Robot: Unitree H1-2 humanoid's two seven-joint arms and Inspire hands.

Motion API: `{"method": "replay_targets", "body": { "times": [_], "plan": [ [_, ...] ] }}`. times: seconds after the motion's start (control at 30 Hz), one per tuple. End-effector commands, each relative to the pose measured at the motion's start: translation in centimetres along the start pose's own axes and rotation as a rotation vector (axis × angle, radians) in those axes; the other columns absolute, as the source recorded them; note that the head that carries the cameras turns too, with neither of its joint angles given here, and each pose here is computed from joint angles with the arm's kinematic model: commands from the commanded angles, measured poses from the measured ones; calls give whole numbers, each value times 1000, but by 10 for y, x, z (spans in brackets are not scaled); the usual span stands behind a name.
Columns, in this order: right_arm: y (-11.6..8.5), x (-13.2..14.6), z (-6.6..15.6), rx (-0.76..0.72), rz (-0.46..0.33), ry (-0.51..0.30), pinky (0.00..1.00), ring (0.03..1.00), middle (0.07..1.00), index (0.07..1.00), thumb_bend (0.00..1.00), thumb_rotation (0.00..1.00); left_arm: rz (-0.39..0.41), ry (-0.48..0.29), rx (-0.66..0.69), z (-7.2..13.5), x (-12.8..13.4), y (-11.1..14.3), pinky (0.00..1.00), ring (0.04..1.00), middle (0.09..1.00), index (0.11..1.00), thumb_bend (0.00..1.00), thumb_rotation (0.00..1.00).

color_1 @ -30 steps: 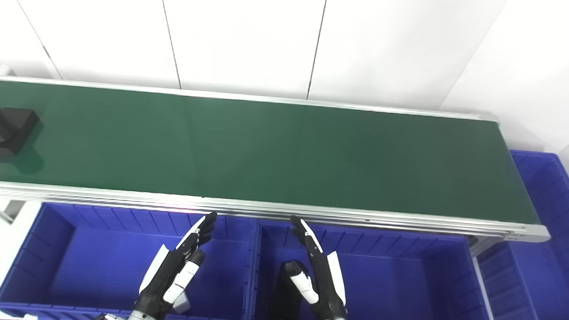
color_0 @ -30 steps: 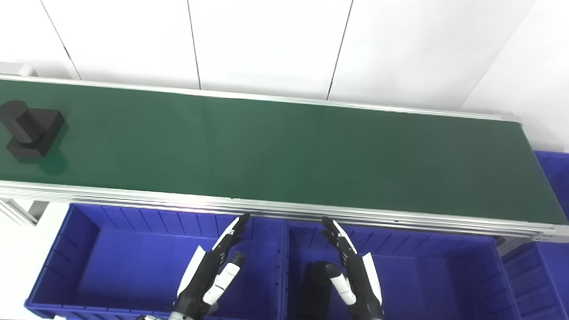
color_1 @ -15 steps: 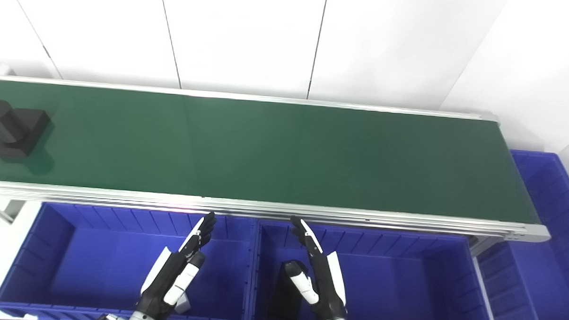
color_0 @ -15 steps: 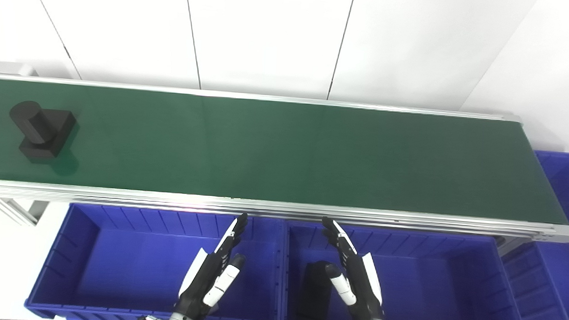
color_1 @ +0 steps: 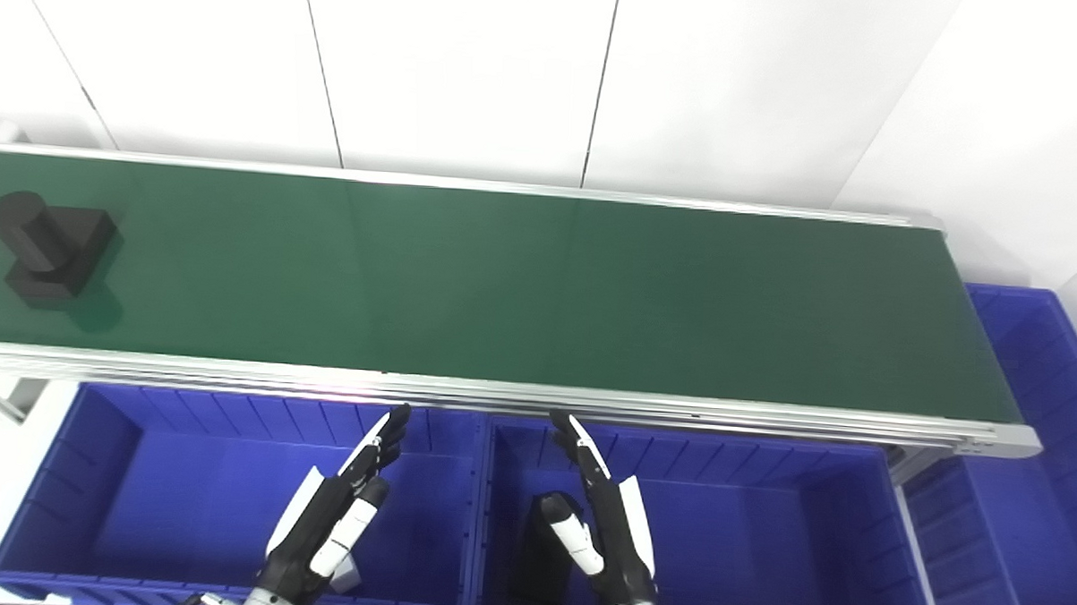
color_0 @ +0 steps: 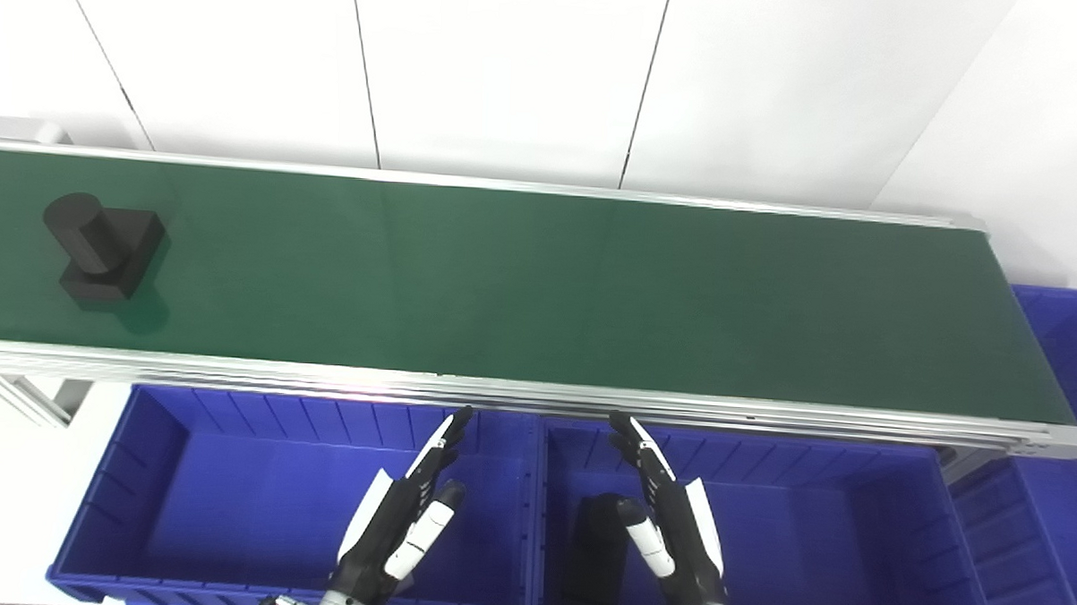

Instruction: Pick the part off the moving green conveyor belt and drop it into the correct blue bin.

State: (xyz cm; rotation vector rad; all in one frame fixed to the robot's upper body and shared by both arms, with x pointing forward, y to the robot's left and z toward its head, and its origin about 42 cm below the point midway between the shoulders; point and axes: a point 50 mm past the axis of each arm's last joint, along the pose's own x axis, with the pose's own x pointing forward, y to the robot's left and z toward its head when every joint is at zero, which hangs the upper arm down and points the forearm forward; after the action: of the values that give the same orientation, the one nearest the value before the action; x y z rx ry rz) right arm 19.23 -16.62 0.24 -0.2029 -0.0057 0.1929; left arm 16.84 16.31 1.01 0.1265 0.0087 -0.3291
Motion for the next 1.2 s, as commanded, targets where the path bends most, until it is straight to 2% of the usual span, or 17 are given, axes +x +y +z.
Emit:
{"method": "replay_targets", "body": {
  "times": [0.0,0.13,0.57,1.17],
  "plan": [
    [-2,6,11,16,-4,-82,911,898,917,910,797,1000,14,-80,0,13,9,-1,973,991,1000,967,639,1000],
    [-2,6,11,24,-1,-80,915,902,918,909,797,1000,18,-81,1,13,9,-1,973,992,1000,967,624,1000],
    [-3,5,10,26,8,-74,917,909,925,915,799,1000,24,-79,0,12,10,-1,974,990,996,963,675,1000],
    [-3,6,10,29,8,-71,917,900,922,911,812,998,20,-78,0,12,10,-1,981,994,996,963,656,1000]
  ]
}}
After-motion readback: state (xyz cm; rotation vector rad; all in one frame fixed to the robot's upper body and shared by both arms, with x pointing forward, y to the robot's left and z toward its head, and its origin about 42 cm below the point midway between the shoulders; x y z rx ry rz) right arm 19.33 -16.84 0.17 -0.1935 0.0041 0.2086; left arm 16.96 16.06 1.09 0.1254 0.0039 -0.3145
